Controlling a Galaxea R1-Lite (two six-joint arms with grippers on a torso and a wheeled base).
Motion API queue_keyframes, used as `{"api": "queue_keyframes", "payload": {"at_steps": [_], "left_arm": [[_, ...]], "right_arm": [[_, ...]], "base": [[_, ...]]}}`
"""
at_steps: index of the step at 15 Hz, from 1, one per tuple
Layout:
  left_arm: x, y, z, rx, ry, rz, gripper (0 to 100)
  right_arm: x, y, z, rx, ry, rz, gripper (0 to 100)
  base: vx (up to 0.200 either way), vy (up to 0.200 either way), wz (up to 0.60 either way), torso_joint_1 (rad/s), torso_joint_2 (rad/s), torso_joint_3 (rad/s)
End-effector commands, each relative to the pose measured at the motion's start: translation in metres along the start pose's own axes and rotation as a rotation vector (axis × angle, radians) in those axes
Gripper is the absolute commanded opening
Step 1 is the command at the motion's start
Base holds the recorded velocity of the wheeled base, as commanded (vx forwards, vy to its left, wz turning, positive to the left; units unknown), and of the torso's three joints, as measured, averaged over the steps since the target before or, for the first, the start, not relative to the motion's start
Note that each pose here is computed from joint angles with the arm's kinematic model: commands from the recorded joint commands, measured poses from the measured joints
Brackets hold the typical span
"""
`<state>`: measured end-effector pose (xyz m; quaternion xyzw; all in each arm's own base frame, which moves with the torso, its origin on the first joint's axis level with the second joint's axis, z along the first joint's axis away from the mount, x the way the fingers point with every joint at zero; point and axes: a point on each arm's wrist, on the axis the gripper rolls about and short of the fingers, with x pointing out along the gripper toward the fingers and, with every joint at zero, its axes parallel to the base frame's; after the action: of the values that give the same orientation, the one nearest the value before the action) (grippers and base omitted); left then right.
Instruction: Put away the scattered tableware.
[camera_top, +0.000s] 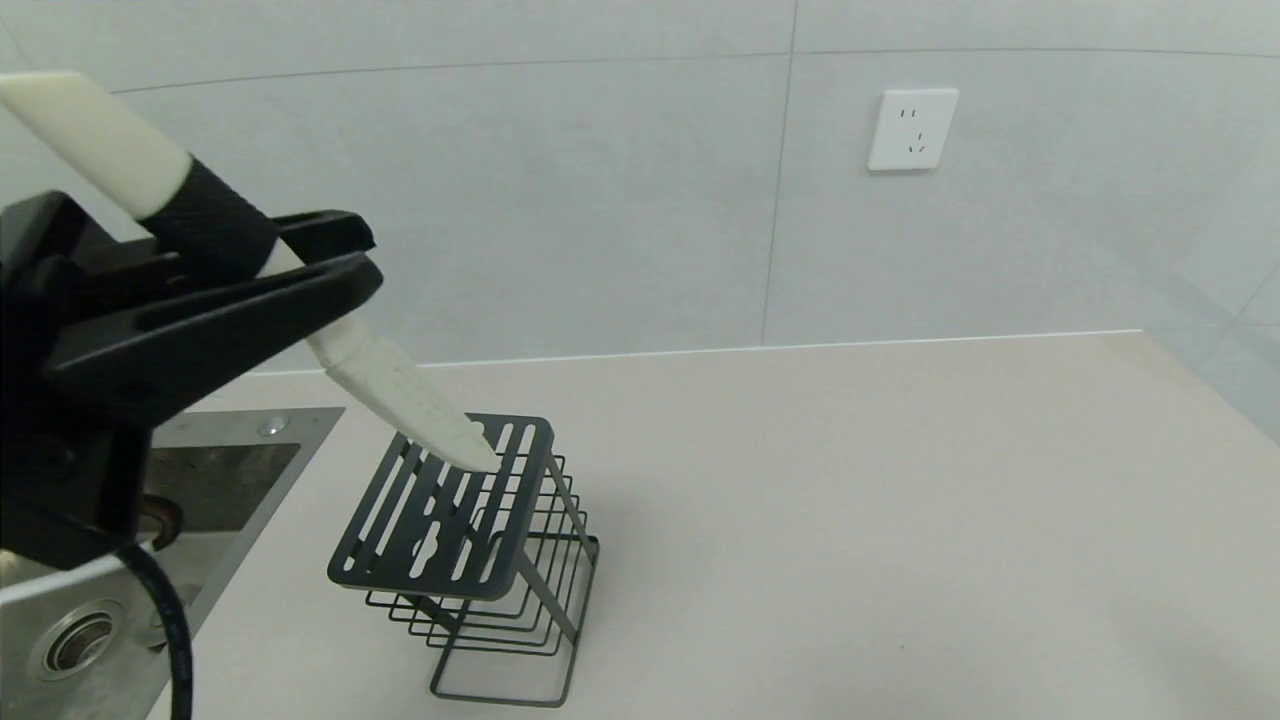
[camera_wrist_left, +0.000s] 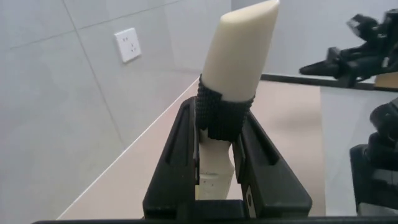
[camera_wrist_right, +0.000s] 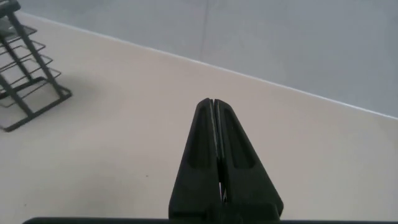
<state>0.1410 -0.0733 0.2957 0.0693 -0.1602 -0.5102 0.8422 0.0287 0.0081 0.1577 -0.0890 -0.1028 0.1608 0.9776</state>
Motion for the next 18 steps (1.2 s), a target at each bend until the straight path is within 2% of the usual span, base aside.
{"api": "queue_keyframes", "payload": {"at_steps": [1, 3, 4, 7, 8, 9, 10, 11, 14, 16, 18], "left_arm": [[-0.005, 0.001, 0.013, 0.076, -0.012, 0.018, 0], [0.001, 0.005, 0.001, 0.127, 0.046, 0.006, 0], [0.004, 0.006, -0.002, 0.135, 0.049, -0.019, 0], [0.014, 0.013, -0.013, 0.123, 0.056, -0.123, 0], [0.014, 0.013, -0.013, 0.123, 0.056, -0.123, 0], [0.020, 0.017, -0.023, 0.143, 0.069, -0.159, 0], [0.022, 0.019, -0.025, 0.152, 0.076, -0.162, 0], [0.023, 0.020, -0.028, 0.153, 0.082, -0.164, 0], [0.026, 0.026, -0.036, 0.139, 0.100, -0.172, 0], [0.025, 0.040, -0.039, 0.150, 0.114, -0.133, 0], [0.024, 0.040, -0.037, 0.154, 0.096, -0.172, 0]], "right_arm": [[-0.043, 0.019, -0.021, -0.066, -0.065, -0.103, 0], [-0.051, 0.028, -0.039, -0.073, 0.012, 0.018, 0], [-0.051, 0.028, -0.040, -0.073, 0.010, 0.034, 0], [-0.051, 0.029, -0.043, -0.059, 0.036, 0.061, 0], [-0.051, 0.029, -0.043, -0.059, 0.036, 0.061, 0], [-0.053, 0.031, -0.057, 0.002, 0.173, 0.041, 0], [-0.054, 0.029, -0.063, 0.011, 0.255, -0.079, 0], [-0.054, 0.027, -0.065, -0.003, 0.284, -0.194, 0], [-0.054, 0.027, -0.063, 0.001, 0.268, -0.179, 0], [-0.054, 0.027, -0.063, 0.022, 0.264, -0.179, 0], [-0.054, 0.027, -0.063, 0.022, 0.264, -0.179, 0]], "base": [[0.000, 0.000, 0.00, 0.000, 0.00, 0.000], [0.000, 0.000, 0.00, 0.000, 0.00, 0.000], [0.000, 0.000, 0.00, 0.000, 0.00, 0.000], [0.000, 0.000, 0.00, 0.000, 0.00, 0.000], [0.000, 0.000, 0.00, 0.000, 0.00, 0.000], [0.000, 0.000, 0.00, 0.000, 0.00, 0.000], [0.000, 0.000, 0.00, 0.000, 0.00, 0.000], [0.000, 0.000, 0.00, 0.000, 0.00, 0.000], [0.000, 0.000, 0.00, 0.000, 0.00, 0.000], [0.000, 0.000, 0.00, 0.000, 0.00, 0.000], [0.000, 0.000, 0.00, 0.000, 0.00, 0.000]]}}
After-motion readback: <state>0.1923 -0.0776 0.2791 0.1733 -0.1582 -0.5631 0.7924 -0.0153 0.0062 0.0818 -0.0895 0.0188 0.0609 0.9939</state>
